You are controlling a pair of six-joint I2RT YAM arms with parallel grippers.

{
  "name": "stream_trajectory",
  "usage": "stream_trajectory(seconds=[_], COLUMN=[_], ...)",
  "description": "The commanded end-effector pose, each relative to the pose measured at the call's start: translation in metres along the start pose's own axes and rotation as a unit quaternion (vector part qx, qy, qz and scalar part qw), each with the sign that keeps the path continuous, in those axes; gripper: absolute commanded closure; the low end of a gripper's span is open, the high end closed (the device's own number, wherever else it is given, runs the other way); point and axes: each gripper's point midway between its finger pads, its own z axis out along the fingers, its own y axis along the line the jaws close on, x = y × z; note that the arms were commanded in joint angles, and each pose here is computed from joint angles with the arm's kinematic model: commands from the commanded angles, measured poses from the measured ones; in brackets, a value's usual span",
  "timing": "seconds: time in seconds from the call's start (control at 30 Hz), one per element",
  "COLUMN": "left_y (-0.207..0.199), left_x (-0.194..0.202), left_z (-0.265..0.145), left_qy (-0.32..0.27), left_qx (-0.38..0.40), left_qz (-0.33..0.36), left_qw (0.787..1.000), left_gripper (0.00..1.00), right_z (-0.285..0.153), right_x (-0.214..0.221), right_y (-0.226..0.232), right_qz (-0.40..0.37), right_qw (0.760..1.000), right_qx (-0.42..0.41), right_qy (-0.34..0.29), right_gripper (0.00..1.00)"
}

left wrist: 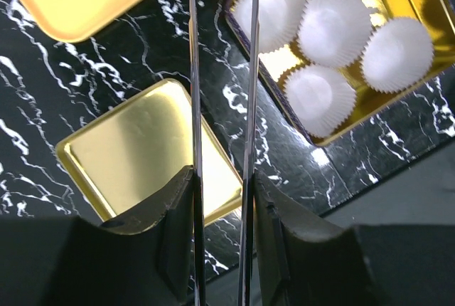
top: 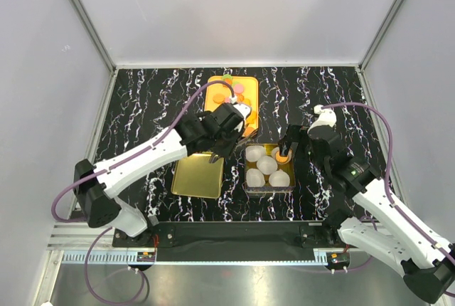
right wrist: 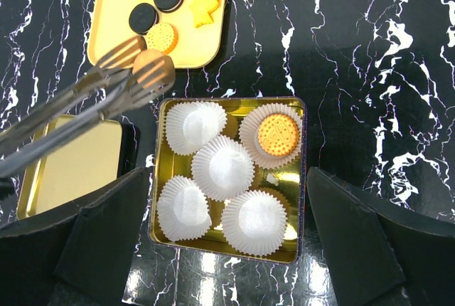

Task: Pack the cookies

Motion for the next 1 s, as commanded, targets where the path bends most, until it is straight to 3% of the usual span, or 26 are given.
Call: stream_trajectory(seconds=[0.0,0.53,0.97], left_y=[-0.013,-0.038,-0.041], left_x=[-0.007,0.022,0.025], left_z=[-0.011,0.001,0.007], left_qy=[-0.033,-0.01,-0.003], left_qx=[0.028,0.055,0.055], left_qz=[-0.015,0.008,0.011], left_qw=[0.999,0.998,0.998], left_gripper=[0.67,0.66,0.58], right_z=[-0.005,0.002,0.002], right_x=[-0.023,-0.015,-0.013], right_y=[0.008,0.008,0.007], right_qz=[0.003,0.007,0.009], right_qw=[0.999,1.0,1.0], right_qx=[-0.008,-0.005,-0.004], right_qy=[-0.033,-0.022,-0.02], right_gripper=[0.0,0.0,0.0])
